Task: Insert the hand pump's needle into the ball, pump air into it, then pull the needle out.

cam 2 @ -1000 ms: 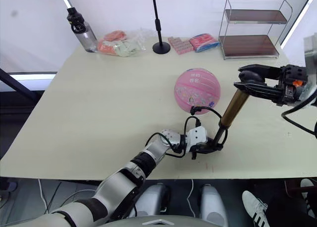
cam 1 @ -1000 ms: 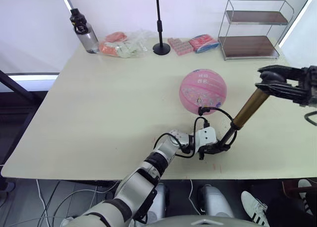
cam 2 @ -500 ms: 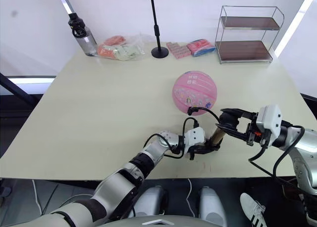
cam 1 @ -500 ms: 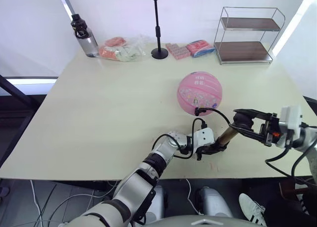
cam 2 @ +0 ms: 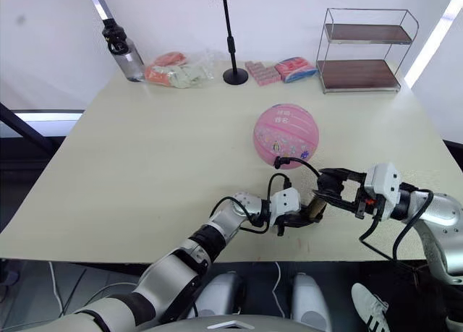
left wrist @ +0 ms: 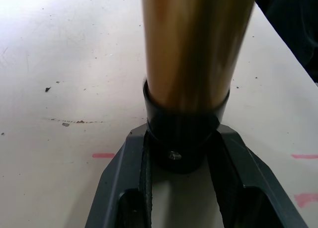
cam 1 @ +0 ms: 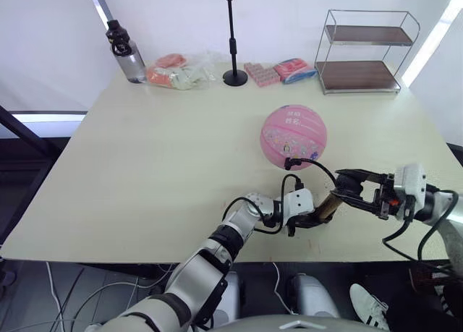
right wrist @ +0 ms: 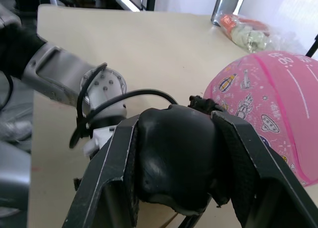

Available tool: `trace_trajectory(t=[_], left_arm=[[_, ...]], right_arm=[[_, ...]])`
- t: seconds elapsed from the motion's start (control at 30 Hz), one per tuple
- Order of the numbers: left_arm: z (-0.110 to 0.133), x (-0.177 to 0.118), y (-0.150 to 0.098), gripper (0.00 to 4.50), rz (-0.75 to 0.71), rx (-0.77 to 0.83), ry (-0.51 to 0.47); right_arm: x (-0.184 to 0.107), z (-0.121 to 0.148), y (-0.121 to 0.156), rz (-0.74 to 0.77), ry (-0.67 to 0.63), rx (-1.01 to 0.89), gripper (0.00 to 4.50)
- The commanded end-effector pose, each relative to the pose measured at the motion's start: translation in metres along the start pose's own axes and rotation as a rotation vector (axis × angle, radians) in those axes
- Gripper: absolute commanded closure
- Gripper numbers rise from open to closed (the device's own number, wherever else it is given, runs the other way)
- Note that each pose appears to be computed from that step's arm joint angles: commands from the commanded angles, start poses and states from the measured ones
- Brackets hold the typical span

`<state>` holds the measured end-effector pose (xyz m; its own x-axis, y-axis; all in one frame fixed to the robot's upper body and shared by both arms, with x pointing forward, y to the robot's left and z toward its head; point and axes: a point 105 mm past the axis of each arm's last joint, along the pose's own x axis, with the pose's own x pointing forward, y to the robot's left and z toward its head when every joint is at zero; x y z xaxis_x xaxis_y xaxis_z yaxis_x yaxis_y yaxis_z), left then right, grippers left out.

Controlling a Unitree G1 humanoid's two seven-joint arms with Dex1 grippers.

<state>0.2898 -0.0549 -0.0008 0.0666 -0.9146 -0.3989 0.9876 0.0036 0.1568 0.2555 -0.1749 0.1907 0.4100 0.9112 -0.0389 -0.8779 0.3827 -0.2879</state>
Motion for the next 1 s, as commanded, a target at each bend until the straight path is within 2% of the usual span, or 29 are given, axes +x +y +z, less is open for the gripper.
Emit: trace_trajectory(t=[0.03,0.13,0.37,0.5,0.63,0.73,1.0], left_arm=[[-0.036,-0.003,-0.019,3.41,-0.049,-0.055,0.115],[-0.041,-0.004,-0.022,3.41,-0.059,-0.047,0.131],[-0.043,-0.004,-0.022,3.41,-0.057,-0.052,0.139],[-0.043,-0.004,-0.021,3.41,-0.058,-0.052,0.142],[-0.043,-0.005,-0.02,3.41,-0.057,-0.051,0.143],[-0.043,-0.004,-0.02,3.41,-0.058,-0.051,0.143],[-0.043,-0.004,-0.021,3.41,-0.062,-0.05,0.145]], right_arm=[[-0.003,0.052,-0.007,-0.009,-0.134,-0.049,2.85],[-0.009,0.082,-0.013,0.018,-0.145,-0.049,2.85],[-0.019,0.125,-0.021,0.032,-0.15,-0.055,2.85],[-0.022,0.143,-0.025,0.032,-0.158,-0.081,2.85],[-0.02,0.151,-0.026,0.038,-0.171,-0.088,2.85],[-0.013,0.125,-0.02,0.058,-0.11,-0.074,2.85],[0.006,0.017,0.008,0.048,0.024,0.032,2.85]])
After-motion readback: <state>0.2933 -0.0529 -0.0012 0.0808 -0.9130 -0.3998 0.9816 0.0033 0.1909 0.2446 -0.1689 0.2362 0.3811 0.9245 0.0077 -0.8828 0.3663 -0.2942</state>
